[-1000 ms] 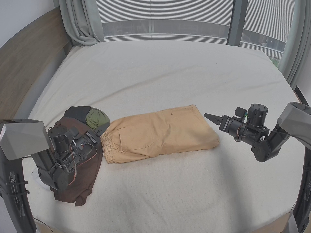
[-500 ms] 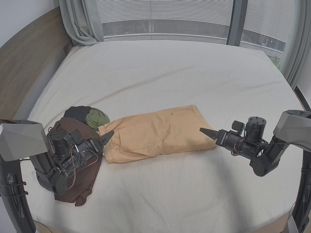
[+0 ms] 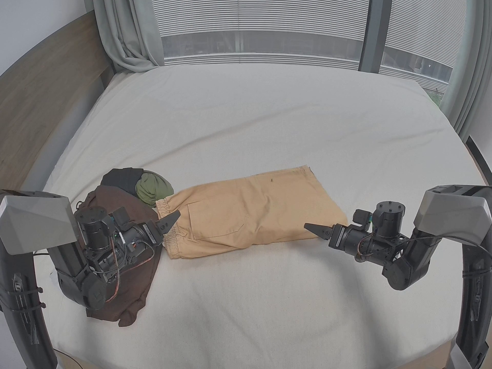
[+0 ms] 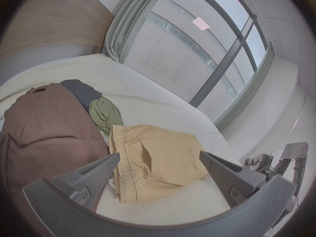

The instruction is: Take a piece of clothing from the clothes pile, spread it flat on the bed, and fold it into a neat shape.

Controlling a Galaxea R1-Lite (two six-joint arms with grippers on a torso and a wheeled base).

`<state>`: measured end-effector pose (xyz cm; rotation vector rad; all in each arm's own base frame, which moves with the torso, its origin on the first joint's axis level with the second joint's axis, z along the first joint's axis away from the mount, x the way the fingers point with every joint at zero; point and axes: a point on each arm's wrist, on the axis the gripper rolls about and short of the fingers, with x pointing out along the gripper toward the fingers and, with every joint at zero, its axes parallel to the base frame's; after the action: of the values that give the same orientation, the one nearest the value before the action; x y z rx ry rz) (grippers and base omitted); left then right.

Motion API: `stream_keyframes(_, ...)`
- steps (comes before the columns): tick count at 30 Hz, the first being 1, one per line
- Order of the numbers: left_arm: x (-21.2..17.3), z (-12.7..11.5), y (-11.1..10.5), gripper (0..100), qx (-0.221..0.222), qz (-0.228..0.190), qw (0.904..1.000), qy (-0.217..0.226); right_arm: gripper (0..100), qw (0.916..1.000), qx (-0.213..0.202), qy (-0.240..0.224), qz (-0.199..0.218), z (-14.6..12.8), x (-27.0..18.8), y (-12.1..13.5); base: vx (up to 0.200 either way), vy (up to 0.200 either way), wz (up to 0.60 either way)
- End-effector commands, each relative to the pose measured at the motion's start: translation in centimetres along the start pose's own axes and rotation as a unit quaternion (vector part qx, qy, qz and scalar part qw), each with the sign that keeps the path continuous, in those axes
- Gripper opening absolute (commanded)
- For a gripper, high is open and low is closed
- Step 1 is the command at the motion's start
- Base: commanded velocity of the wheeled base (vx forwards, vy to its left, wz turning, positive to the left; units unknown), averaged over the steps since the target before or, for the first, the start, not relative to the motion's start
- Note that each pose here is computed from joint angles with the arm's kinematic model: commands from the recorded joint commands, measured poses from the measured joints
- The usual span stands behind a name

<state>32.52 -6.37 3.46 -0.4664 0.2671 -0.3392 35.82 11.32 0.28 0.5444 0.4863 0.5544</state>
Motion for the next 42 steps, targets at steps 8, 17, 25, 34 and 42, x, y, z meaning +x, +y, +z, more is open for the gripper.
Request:
stream_keyframes(8,0.1,-0.3,0.2,100,-0.002,0.002,1.0,0.005,100,0.9993,0.014,0.022,-0.029,-2.5,2.2,-2.7,0.0,0.0,0.0)
stream_keyframes(17,0.2,-0.4,0.4,100,-0.004,0.003,1.0,0.006,100,0.999,0.022,0.018,-0.034,-3.0,3.2,-3.4,0.0,0.0,0.0)
stream_keyframes(25,0.3,-0.5,0.5,100,-0.005,0.003,1.0,0.008,100,0.9993,0.02,0.007,-0.031,-3.4,5.2,-3.7,0.0,0.0,0.0)
stream_keyframes(34,0.3,-0.4,0.5,100,-0.006,0.002,1.0,0.006,100,0.9986,0.015,-0.02,-0.046,-3.8,8.5,-4.4,0.0,0.0,0.0)
stream_keyframes(42,0.3,-0.4,0.6,100,-0.007,0.002,1.0,0.006,100,0.9962,0.042,-0.057,-0.052,-4.0,10.7,-4.1,0.0,0.0,0.0)
